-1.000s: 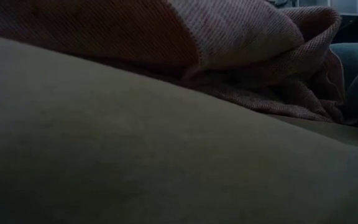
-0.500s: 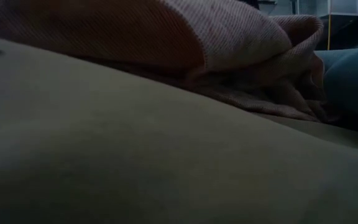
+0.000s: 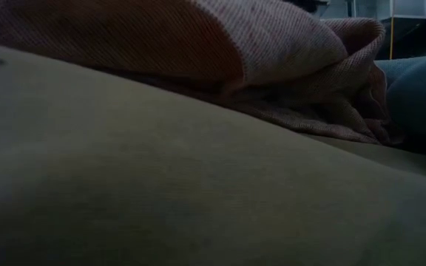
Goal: Fold laundry
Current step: Fold the blue jeans
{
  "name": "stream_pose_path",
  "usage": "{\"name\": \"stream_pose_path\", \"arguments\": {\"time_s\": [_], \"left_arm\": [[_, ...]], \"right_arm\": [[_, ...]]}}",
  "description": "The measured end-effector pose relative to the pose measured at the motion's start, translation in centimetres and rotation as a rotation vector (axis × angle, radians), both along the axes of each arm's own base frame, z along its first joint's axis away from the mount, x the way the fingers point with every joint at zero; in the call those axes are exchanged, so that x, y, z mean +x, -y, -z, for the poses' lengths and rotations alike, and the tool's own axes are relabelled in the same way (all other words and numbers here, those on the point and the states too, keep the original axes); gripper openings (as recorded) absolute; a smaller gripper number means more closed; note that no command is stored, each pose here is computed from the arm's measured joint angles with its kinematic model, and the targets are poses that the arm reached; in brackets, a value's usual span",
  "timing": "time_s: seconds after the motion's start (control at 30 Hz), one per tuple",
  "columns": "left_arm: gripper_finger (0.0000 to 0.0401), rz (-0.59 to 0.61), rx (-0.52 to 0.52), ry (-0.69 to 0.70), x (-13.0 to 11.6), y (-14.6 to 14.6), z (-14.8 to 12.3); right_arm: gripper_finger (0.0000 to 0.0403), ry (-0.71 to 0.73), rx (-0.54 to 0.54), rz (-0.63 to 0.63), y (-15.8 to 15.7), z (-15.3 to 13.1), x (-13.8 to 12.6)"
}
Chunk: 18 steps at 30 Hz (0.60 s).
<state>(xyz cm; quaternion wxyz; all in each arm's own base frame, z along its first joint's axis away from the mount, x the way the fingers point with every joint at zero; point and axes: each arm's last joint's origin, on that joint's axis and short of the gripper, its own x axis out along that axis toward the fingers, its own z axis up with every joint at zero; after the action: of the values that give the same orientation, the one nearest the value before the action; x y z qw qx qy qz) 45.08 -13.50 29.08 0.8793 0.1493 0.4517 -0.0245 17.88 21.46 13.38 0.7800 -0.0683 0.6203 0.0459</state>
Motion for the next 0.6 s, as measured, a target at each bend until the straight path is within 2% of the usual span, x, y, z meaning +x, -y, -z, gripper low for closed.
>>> {"name": "stream_pose_path", "arguments": {"time_s": [0.3,0.47,0.6], "left_arm": [[0.0194,0.026,-0.019,0.003,-0.7,2.2,0.0],[0.0194,0.09,-0.071,0.0,-1.3,4.2,-0.1],[0.0194,0.138,-0.072,-0.001,-2.0,5.8,-0.1]], "right_arm": [[0.0021,0.007,0.027,0.002,0.1,-0.7,-0.1],[0.0019,0.005,0.066,-0.001,-0.4,-2.3,0.2],[0.0037,0.013,0.107,-0.007,-1.3,-4.6,0.8]]}}
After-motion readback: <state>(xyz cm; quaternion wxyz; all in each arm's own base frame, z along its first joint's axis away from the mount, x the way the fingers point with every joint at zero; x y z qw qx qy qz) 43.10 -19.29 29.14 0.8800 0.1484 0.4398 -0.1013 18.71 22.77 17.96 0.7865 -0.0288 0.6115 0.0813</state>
